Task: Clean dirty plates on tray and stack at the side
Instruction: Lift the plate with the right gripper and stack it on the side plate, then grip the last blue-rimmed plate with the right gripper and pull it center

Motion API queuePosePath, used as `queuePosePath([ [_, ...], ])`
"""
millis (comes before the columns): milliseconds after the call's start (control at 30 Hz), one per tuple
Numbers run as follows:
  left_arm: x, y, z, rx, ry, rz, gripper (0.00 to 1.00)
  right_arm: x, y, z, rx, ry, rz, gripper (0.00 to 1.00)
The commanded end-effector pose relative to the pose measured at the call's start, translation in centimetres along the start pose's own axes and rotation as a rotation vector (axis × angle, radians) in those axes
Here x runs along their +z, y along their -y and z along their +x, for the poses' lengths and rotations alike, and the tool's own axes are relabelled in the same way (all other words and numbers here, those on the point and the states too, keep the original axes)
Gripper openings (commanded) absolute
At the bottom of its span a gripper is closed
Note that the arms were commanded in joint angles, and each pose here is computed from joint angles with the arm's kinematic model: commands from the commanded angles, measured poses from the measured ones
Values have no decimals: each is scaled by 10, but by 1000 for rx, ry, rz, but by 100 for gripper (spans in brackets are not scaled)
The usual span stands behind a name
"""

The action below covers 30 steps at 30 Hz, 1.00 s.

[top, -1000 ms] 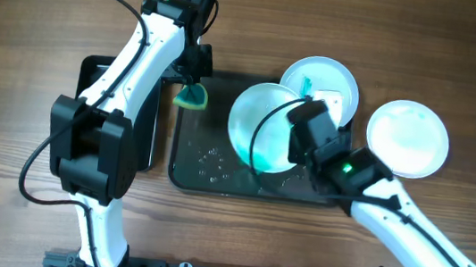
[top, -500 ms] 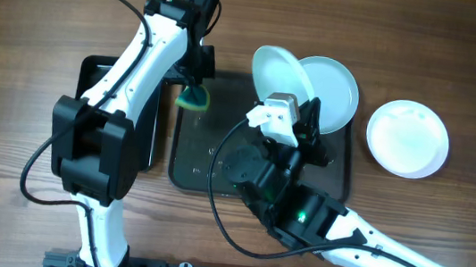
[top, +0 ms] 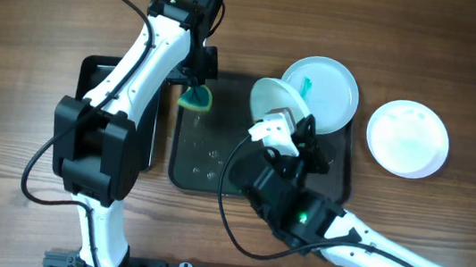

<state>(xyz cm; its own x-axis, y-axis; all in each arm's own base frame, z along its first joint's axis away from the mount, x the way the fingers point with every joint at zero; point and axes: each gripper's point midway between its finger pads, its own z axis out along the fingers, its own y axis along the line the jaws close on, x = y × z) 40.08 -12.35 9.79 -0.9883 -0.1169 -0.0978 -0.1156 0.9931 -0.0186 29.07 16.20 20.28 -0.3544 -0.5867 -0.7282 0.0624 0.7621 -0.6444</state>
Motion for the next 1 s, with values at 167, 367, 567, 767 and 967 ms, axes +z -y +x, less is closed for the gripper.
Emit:
queuePosePath([
  [167,-4,5,-3,14,12,19,4,38,51,61,877,-387,-413,4],
  [367,-4,5,-3,14,12,19,4,88,142,197,1251,-714,-27,4],
  [567,-5,9,-5,15,19,40,4,117,114,300,1287,-1033,82,4],
  [767,-5,10,-5,16,17,42,4,124,122,312,1250,-1024,128,4],
  [967,-5,10,-5,16,17,42,4,121,164,263,1213,-832,101,48],
])
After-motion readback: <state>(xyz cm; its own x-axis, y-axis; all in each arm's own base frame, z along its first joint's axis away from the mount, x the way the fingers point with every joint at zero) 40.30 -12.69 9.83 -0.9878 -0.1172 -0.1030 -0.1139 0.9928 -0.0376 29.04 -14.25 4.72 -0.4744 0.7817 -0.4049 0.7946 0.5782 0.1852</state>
